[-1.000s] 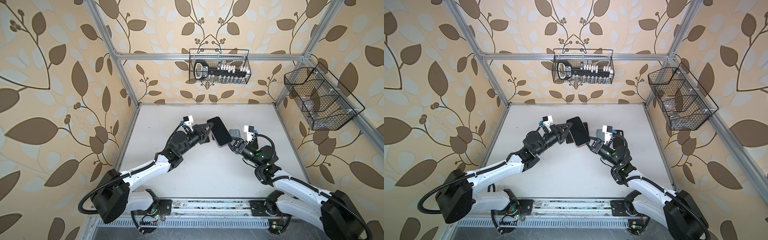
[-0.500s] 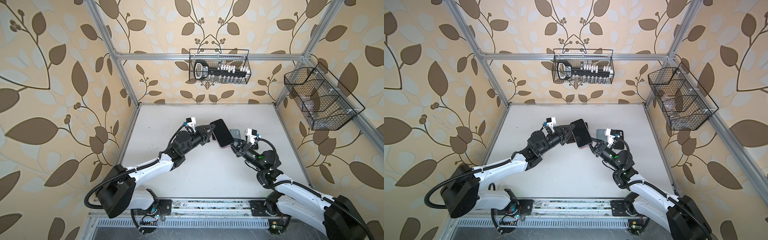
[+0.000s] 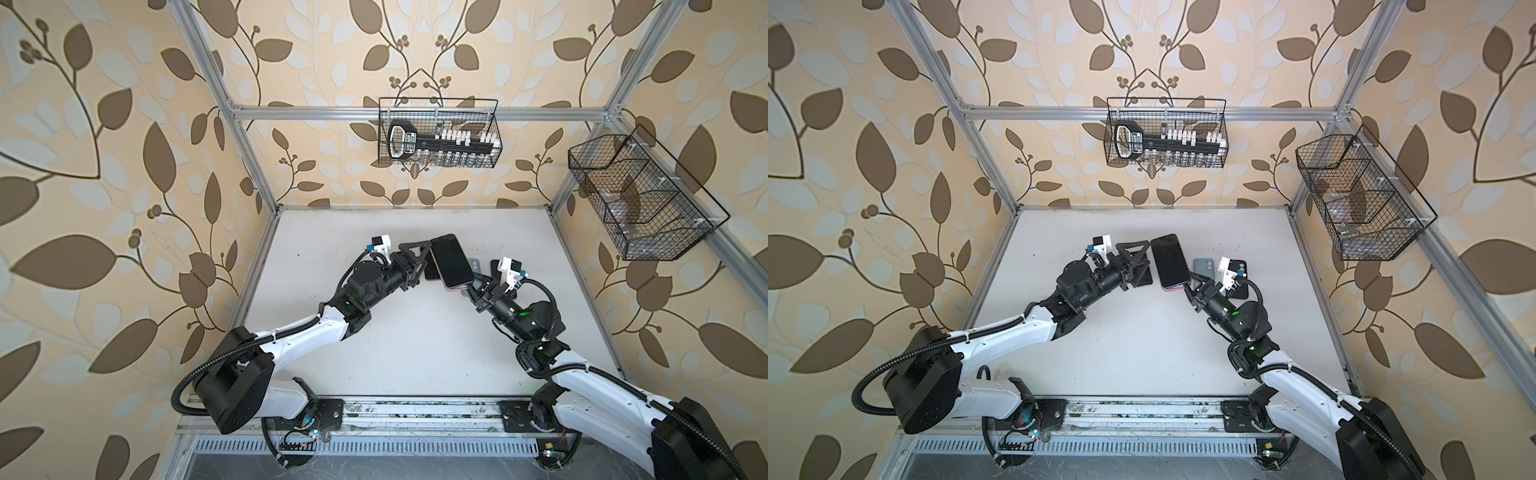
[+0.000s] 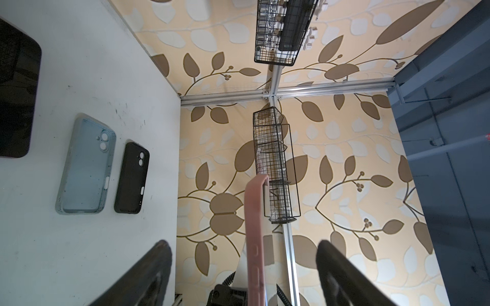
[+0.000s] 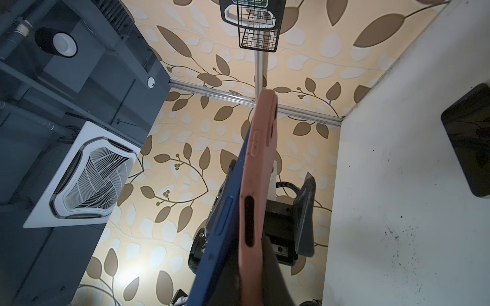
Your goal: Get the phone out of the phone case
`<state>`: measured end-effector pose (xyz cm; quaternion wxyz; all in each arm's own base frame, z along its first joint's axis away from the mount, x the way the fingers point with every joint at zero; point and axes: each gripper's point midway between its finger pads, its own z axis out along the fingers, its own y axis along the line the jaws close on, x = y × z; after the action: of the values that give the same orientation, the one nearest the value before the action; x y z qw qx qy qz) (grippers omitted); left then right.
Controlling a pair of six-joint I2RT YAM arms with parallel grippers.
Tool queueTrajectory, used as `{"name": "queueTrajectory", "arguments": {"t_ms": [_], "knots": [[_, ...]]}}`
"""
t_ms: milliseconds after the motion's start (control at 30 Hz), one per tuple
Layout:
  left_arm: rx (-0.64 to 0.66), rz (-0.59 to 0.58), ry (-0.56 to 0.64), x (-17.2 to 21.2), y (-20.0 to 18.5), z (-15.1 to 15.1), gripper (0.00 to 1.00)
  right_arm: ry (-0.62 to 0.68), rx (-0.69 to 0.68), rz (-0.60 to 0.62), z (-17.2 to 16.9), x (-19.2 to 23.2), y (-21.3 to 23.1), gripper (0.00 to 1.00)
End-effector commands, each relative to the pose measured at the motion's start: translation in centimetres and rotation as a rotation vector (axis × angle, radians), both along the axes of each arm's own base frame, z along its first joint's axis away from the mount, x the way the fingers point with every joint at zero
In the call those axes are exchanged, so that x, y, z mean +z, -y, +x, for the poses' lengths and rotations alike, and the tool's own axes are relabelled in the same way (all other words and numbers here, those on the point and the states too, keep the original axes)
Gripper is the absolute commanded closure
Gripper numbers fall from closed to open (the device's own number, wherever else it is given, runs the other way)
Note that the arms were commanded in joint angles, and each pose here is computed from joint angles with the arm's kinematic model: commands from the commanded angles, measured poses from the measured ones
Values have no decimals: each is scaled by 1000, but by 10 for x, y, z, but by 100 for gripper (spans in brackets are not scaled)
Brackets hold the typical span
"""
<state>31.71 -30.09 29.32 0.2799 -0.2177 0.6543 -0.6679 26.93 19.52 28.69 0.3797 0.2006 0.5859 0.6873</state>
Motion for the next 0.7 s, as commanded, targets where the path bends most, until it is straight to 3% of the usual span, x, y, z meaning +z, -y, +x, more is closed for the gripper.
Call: {"name": "queueTrajectory", "arguments": {"t_ms": [0,267,667], "knots": [[8,-33,29,37,-11,-8,1,39,-58,43,6,14,10,100],[22,-16,-148,30,-31,-36,1,43,-153,-28,27,8,6,100],[-43,-104,-222,33,-18,-61,1,79,-192,-43,45,7,-19,100]]}}
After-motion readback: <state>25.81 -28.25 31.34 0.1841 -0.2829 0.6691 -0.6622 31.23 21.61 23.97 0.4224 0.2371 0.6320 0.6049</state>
